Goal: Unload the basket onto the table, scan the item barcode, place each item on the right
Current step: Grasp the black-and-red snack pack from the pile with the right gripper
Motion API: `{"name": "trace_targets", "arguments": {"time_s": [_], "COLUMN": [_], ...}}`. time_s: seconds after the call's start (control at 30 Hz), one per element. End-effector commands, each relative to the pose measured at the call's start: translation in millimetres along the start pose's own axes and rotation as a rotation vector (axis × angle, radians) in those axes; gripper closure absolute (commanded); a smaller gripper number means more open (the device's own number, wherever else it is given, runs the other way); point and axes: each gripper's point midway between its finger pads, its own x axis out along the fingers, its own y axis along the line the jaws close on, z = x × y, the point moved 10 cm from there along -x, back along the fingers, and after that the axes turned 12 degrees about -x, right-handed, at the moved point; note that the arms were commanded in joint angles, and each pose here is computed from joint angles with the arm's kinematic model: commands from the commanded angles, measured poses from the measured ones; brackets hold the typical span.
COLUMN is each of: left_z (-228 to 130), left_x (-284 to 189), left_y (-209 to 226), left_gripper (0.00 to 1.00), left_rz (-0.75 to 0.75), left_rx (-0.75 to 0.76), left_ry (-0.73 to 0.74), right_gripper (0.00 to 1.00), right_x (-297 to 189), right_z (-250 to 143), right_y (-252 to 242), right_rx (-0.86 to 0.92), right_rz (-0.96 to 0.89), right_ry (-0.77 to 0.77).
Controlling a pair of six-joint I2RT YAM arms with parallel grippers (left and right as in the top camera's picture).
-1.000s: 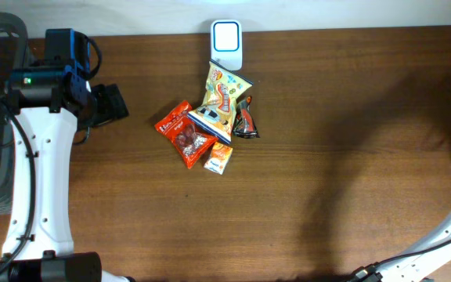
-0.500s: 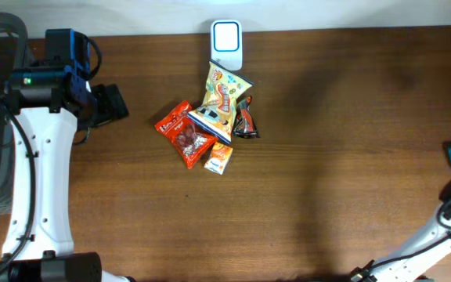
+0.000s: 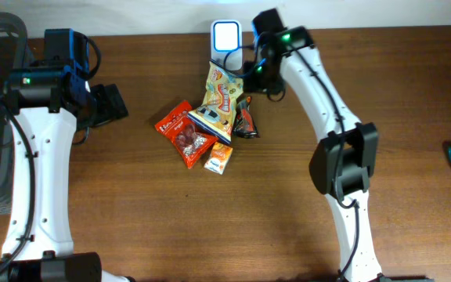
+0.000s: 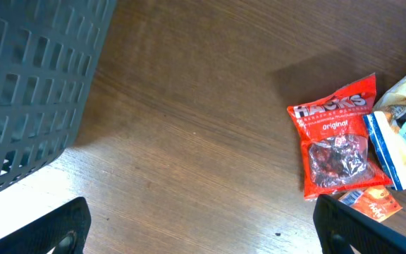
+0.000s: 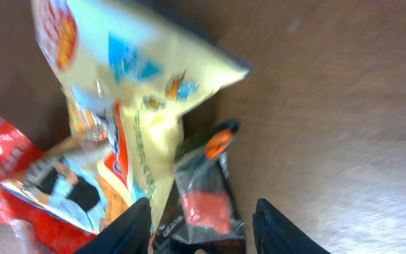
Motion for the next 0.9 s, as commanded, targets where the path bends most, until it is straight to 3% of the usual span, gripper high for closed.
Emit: {"name": "trace_targets", "arguments": {"time_s": [0.0, 0.17, 0.27, 0.33, 0.37, 0.47, 0.63, 0.73, 0.77, 0.87], "left_z": [1, 1, 1, 1, 1, 1, 1, 1, 1, 1], "left_x": [-2, -2, -2, -2, -2, -2, -2, -2, -2, -2], "left_y": [2, 2, 2, 2, 2, 2, 2, 2, 2, 2], "left_gripper": [0.01, 0.01, 0.01, 0.01, 0.01, 0.01, 0.01, 0.01, 0.01, 0.01], "left_rz": [0.003, 0.003, 0.003, 0.003, 0.003, 0.003, 0.003, 0.003, 0.003, 0.003], "left_rx": [0.005, 0.005, 0.005, 0.005, 0.005, 0.005, 0.005, 0.005, 0.005, 0.005], "left_ry": [-0.009, -0.009, -0.009, -0.009, -0.009, -0.009, -0.009, -0.009, -0.009, -0.009], "right_gripper": [0.53, 0.54, 0.74, 0.8, 0.9, 0.96, 0.96, 0.96, 0.96, 0.96], "right_x": [35, 77, 77, 78, 77, 62, -16, -53, -63, -62], "right_z": [-17, -45, -41, -35, -34, -24, 16, 45, 63, 91], "right_y": [9, 6, 5, 5, 5, 8, 21, 32, 36, 38], "right_rx": [-0.002, -0.007, -0.011, -0.044, -0.065, -0.067, -0.097, -0.126, -0.144, -0.132], "right_rz": [-0.037, -0.047, -0.051, -0.062, -0.06, -0.056, -0.037, -0.013, 0.004, -0.081], "right_ry": [0.083, 0.172, 0.145, 0.108, 0.103, 0.066, -0.122, -0.333, -0.472, -0.686]}}
